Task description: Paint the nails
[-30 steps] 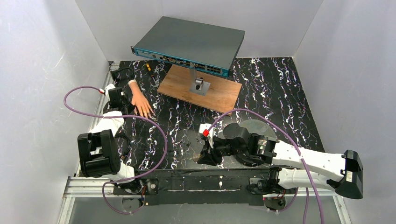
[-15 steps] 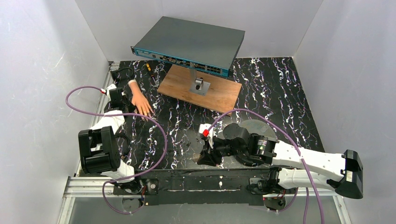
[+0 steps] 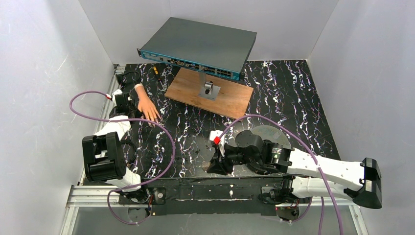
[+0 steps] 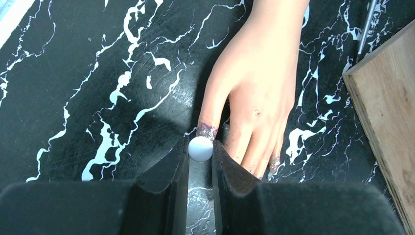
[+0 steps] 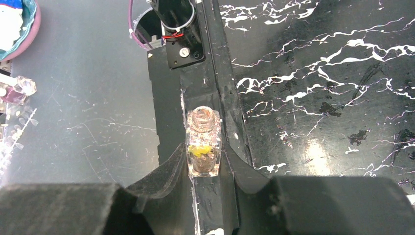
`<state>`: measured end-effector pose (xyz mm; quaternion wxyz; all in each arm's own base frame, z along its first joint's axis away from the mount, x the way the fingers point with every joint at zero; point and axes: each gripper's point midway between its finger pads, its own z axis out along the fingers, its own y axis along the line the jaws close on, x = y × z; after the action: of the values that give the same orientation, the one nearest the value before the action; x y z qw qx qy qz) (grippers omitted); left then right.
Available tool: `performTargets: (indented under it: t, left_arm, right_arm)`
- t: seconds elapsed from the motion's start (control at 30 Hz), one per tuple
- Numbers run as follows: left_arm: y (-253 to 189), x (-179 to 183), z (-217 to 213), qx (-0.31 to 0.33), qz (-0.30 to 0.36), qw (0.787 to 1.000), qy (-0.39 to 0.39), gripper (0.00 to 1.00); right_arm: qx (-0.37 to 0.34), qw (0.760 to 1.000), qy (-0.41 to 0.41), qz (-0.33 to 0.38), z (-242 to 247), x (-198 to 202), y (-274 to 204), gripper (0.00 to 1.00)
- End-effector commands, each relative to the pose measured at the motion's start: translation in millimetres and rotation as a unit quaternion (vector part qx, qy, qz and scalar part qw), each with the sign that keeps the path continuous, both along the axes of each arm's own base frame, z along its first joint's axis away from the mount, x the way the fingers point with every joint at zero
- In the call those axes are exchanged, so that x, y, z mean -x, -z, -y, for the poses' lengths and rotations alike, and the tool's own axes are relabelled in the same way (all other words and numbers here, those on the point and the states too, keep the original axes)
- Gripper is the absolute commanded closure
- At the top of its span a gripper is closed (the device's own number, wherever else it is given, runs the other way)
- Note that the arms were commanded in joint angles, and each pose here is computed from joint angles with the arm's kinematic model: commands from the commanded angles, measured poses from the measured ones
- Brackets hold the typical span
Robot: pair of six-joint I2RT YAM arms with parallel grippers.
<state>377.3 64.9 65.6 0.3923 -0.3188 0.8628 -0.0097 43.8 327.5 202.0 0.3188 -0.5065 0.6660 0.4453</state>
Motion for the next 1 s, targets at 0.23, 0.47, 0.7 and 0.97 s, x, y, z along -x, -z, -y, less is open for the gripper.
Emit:
performTargets:
  t: [0.23, 0.47, 0.7, 0.97]
  left_arm:
    - [-9, 6, -4, -0.016, -0.006, 1.000, 0.002, 1.00]
    - [-15, 10, -3, -0.019, 0.001, 1.000, 0.005, 1.00]
    - [-27, 12, -11, -0.039, 0.024, 0.999, -0.012, 1.00]
    - [-38, 1, -15, -0.045, 0.070, 0.996, -0.021, 1.00]
  right_arm:
    - [-0.027, 1.000, 0.002, 0.008, 1, 6, -16, 0.99]
    - [-0.029, 1.000, 0.001, 0.010, 2, 9, -19, 0.99]
    - [-0.028, 1.000, 0.000, 0.014, 3, 9, -20, 0.99]
    - [-0.026, 1.000, 0.000, 0.018, 3, 8, -21, 0.99]
